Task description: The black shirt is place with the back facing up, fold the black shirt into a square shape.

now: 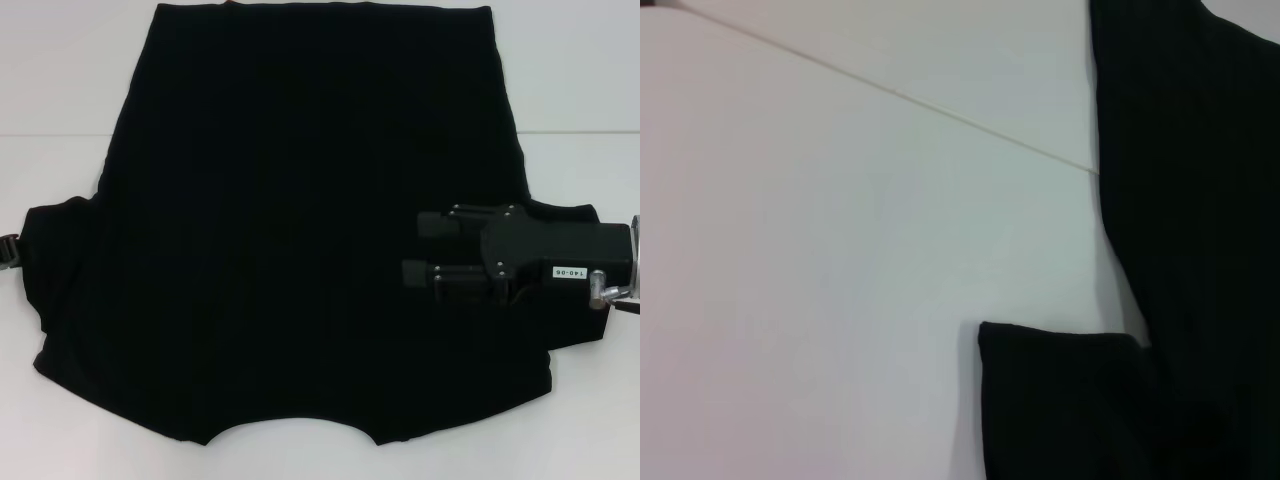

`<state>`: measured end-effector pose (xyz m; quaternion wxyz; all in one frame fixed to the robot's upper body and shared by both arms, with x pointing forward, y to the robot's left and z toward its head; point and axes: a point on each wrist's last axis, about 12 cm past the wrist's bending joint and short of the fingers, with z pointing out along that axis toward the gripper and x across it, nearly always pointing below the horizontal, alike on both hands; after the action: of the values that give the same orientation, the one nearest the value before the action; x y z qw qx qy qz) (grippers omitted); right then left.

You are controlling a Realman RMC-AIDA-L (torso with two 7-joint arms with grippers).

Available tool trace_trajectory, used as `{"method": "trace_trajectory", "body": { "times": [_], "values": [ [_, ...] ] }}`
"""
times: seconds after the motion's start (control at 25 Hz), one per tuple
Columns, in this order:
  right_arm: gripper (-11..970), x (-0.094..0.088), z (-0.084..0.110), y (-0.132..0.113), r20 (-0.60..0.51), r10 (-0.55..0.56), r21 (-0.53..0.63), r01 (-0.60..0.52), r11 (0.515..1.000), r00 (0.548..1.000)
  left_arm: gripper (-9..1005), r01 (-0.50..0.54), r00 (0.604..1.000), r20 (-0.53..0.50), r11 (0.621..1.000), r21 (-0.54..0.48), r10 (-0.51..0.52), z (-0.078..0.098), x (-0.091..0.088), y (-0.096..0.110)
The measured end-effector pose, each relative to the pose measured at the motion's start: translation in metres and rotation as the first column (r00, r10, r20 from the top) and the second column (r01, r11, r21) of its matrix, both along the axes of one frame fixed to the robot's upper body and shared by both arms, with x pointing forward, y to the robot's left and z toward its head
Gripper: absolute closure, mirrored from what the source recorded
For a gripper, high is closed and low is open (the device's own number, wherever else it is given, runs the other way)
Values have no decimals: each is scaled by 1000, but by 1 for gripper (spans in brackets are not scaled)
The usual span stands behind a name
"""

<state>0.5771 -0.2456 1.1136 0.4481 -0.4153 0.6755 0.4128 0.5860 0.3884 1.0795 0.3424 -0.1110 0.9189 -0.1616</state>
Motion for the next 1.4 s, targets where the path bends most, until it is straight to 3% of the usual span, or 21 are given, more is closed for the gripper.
{"method": "trace_trajectory", "body": {
  "times": [0.32, 1.4],
  "values": [
    [169, 1, 0, 0, 2, -1, 1, 1, 1000, 1000, 990, -6, 1000, 8, 999, 38, 5, -2, 3, 0],
    [168, 0, 0, 4, -1, -20, 44, 20, 999, 1000, 990, -78, 989, 136, 981, 180, 54, 12, 22, 13]
  ]
}}
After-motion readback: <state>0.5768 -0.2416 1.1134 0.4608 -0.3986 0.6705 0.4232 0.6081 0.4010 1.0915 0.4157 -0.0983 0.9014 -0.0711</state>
